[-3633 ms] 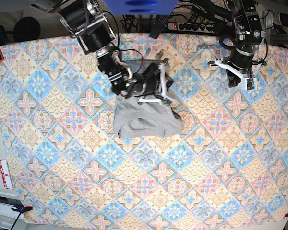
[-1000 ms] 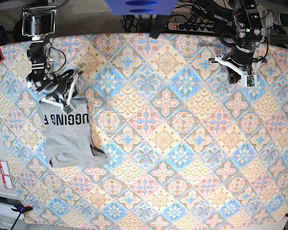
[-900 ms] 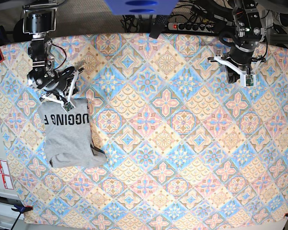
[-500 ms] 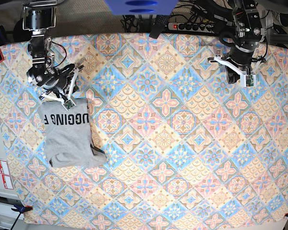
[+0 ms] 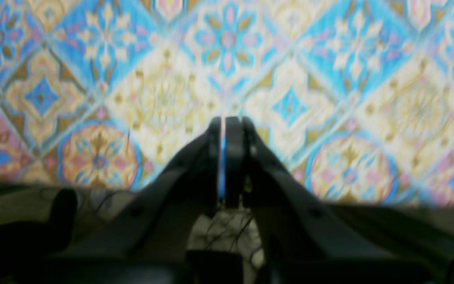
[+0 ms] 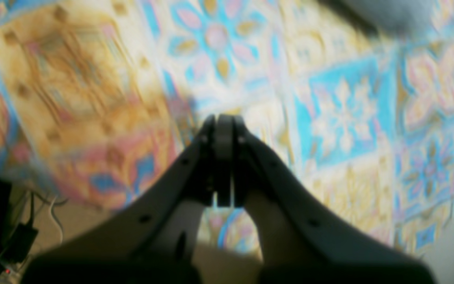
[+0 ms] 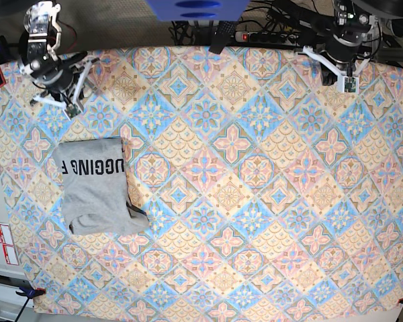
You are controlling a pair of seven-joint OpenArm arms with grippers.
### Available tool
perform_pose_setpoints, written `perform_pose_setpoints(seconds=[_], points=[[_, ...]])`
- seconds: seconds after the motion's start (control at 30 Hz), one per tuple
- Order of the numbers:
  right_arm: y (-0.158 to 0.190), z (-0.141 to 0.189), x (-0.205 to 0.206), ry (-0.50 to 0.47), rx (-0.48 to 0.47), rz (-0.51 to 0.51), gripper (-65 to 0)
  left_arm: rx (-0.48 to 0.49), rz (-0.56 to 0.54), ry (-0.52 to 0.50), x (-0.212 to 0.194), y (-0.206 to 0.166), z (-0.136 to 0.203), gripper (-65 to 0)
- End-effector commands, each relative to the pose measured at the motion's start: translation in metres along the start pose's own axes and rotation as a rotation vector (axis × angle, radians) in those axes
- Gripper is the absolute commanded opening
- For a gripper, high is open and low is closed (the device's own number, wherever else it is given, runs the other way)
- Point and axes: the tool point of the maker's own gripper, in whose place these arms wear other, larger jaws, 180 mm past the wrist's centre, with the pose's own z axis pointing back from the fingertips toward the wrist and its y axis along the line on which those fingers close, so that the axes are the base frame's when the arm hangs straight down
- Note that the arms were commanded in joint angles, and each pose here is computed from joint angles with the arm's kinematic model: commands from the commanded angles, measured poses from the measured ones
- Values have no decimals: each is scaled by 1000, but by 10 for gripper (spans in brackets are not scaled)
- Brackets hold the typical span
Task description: Fold the T-shirt properly
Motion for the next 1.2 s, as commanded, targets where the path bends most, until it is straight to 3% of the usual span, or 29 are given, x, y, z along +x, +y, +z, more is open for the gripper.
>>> perform_pose_setpoints(seconds=[0.0,0.17,0.27,0.53,0.73,0.97,1.17], points=[[-1,8,-3,-9,-11,-6,-650,17,-15,-14,2,7,6,-650],[2,25,-29,29,-43,-81,-650,16,-22,45,-20,7,16,-650],[8,38,-63,105,-40,-95,-650,15,-26,96,-38,8,24,-650],[45,64,-124,255,42,-98,-650,13,-37,223,-81,10,48,-650],[84,74,-154,328,104,-176,-650,17,-25,311,-113,13,53,-650],[140,66,-214,485,252,-262,-650,20,43,446,-172,17,31,-650],[157,30,-229,477,293,-374,-650,4,89,446,-218,12,3,-650]])
